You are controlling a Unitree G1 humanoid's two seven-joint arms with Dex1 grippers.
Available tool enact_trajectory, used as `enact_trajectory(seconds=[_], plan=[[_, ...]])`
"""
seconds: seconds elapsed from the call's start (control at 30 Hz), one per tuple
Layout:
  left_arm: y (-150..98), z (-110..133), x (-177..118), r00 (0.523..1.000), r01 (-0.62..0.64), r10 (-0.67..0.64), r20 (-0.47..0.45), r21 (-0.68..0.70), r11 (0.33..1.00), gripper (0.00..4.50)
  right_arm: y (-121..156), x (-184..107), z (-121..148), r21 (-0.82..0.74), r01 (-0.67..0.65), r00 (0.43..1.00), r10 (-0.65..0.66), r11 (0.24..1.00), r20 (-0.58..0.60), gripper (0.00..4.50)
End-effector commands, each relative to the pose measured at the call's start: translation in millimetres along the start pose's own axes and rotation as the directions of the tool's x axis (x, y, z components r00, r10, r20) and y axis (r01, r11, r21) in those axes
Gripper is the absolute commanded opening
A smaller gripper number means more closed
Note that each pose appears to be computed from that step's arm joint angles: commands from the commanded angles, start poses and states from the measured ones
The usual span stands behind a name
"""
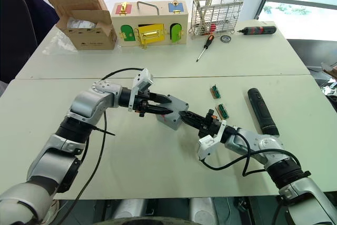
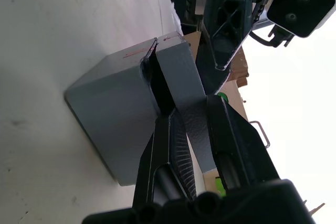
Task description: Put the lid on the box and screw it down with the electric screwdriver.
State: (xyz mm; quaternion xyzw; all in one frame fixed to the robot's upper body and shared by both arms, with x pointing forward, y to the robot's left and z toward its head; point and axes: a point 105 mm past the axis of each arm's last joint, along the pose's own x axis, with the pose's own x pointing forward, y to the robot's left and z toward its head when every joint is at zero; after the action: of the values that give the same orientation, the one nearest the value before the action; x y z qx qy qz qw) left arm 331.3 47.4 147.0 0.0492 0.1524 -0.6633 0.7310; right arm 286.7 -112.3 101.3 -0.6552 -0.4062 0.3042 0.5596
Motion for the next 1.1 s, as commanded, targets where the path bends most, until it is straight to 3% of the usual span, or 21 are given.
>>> enact_trajectory(seconds=[0.03,0.6,0.93,1.1], plan=[[0,21,-7,0.999,0.001,-0.002,0.053,0.026,1.000,2.44,-6,2,1,-0.025,0.017,1.000,-0.016,1.000,0.009,0.08],[3,3,-2,1.000,-0.018,0.019,-0.025,0.065,0.998,2.44,12,-2,-1,0.015,-0.044,0.999,0.044,0.999,-0.013,0.08],[1,-26,2,0.987,0.000,0.020,-0.157,0.125,0.992,2.44,18,-2,3,0.031,-0.071,0.997,0.071,0.997,0.008,0.08],[3,-44,5,0.973,-0.021,0.045,-0.227,0.107,0.994,2.38,17,-4,2,0.031,-0.080,0.997,0.080,0.996,0.006,2.41]])
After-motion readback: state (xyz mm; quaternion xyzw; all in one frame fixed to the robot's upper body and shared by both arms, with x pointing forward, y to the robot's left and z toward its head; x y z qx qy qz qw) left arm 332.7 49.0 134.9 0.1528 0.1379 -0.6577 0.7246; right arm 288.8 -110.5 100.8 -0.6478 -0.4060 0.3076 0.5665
